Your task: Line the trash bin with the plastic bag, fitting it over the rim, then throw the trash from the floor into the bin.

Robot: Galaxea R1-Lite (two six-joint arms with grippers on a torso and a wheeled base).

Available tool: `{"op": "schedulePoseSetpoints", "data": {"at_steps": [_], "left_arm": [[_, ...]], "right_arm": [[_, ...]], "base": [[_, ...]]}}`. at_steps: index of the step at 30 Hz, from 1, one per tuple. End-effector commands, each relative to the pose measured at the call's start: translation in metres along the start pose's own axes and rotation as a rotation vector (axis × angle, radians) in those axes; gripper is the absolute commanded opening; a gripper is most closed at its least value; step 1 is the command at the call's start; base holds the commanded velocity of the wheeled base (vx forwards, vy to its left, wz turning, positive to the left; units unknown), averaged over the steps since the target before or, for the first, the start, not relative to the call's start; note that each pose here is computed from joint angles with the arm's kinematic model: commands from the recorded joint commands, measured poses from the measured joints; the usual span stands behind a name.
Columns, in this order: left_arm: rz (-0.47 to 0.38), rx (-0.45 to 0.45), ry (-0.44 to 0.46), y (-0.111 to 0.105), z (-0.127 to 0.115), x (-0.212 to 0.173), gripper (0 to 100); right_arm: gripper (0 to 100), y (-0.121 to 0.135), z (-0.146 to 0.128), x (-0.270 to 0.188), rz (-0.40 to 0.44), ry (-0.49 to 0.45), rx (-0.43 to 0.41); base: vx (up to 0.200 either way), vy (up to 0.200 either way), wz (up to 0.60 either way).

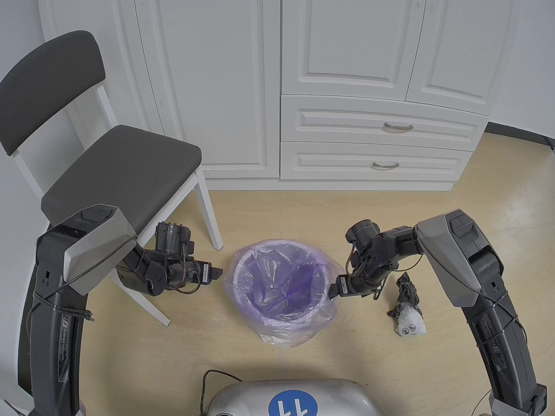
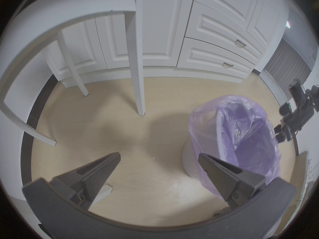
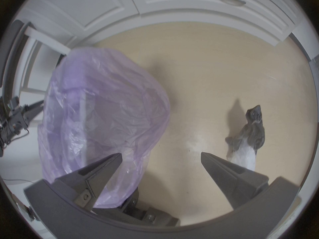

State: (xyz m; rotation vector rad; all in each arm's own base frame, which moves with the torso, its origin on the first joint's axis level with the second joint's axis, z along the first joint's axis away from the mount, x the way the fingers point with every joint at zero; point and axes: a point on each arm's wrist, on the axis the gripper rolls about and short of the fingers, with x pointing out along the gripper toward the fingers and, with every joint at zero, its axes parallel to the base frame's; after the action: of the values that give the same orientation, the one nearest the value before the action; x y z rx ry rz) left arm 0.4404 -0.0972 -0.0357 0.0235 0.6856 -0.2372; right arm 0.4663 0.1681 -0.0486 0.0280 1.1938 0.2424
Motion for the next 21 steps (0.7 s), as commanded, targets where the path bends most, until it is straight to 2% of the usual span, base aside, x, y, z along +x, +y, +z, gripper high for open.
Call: {"op": "schedulePoseSetpoints", "data": {"at_steps": [1, 4, 9, 14, 18, 21], "left_arm": [[-0.046, 0.013, -0.028, -0.01, 0.014, -0.029, 100], [-0.084, 0.024, -0.021, -0.018, 0.015, -0.042, 100], [-0.118, 0.043, 0.011, -0.03, 0.005, -0.049, 100], [-0.136, 0.053, -0.036, -0.037, 0.003, -0.051, 100], [-0.143, 0.058, -0.036, -0.041, 0.002, -0.055, 100], [-0.154, 0.068, -0.032, -0.047, 0.002, -0.056, 100]], "right_arm": [[100, 0.014, -0.013, 0.006, -0.011, 0.099, -0.041], [100, 0.024, -0.017, 0.001, -0.035, 0.125, -0.058], [100, 0.04, -0.018, -0.016, -0.021, 0.112, -0.086], [100, 0.059, -0.038, -0.028, -0.019, 0.157, -0.129], [100, 0.061, -0.052, -0.038, -0.016, 0.173, -0.136], [100, 0.058, -0.064, -0.047, -0.007, 0.148, -0.141]], "base": [[0.0, 0.0, 0.0], [0.0, 0.0, 0.0], [0.0, 0.0, 0.0], [0.0, 0.0, 0.0], [0.0, 0.0, 0.0], [0.0, 0.0, 0.0]]}}
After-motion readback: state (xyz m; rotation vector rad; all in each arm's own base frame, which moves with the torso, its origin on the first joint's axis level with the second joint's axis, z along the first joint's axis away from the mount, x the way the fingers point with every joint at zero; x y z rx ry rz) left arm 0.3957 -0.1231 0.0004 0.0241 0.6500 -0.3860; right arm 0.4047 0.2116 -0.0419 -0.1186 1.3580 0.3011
